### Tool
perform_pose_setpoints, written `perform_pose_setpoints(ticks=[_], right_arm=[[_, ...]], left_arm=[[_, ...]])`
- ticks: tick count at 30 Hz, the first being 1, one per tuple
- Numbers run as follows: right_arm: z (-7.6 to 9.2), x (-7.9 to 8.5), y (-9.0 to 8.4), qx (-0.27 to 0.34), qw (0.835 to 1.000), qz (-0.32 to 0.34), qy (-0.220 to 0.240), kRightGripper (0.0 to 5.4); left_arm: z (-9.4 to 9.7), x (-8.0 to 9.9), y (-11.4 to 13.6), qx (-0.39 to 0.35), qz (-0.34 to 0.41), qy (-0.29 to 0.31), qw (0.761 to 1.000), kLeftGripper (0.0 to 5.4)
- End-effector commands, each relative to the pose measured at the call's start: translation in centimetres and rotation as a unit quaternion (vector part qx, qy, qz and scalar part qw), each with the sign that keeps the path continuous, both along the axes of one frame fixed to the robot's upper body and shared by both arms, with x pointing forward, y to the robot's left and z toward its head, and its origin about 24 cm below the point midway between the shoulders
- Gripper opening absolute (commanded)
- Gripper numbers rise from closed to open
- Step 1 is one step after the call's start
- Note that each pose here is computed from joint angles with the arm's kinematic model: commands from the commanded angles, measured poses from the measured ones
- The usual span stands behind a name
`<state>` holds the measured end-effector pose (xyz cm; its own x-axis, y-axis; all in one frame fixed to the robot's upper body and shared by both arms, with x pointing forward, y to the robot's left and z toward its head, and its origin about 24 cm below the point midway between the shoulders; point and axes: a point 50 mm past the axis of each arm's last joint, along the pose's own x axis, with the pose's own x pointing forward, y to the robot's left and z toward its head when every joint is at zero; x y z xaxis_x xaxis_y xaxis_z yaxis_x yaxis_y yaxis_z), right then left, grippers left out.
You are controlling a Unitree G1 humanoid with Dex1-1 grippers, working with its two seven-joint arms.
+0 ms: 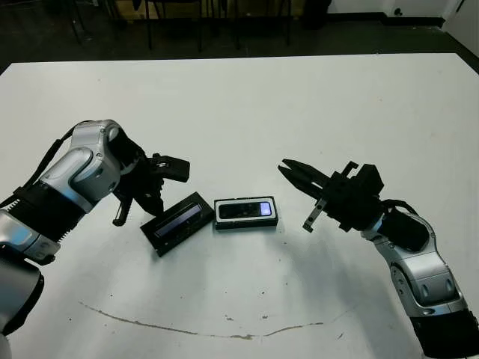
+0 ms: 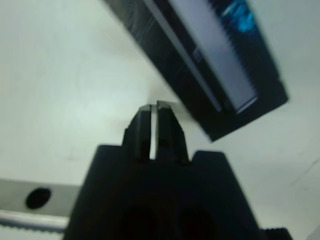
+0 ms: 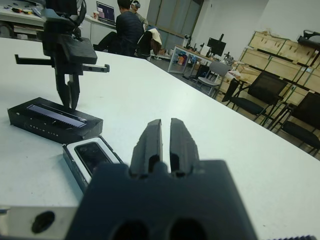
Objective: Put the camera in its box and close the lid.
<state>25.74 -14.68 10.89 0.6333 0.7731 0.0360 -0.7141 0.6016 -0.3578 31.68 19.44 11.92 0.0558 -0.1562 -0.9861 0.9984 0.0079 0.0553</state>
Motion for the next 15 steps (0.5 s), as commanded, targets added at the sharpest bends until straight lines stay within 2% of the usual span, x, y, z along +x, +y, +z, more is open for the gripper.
perform_pose_setpoints(ticks=[1, 6, 10, 15], right_arm=[[-0.4, -0.2, -0.4, -0.001, 1.000, -0.009, 0.011, 0.02], [-0.7, -0.3, -0.6, 0.007, 1.000, -0.006, 0.007, 0.02], [-0.6, -0.5, -0.8, 0.003, 1.000, -0.011, 0.011, 0.02], [-0.8, -0.5, -0.8, 0.008, 1.000, -0.011, 0.012, 0.02]], left_arm=[[-1.8, -0.5, 2.8, 0.037, 0.023, -0.013, 0.999, 0.00], [0.2, -0.4, 5.0, 0.036, 0.038, -0.133, 0.990, 0.00], [2.9, -1.9, 5.6, -0.038, 0.064, -0.242, 0.968, 0.00], [5.1, -4.6, 5.5, -0.157, 0.078, -0.332, 0.927, 0.00]])
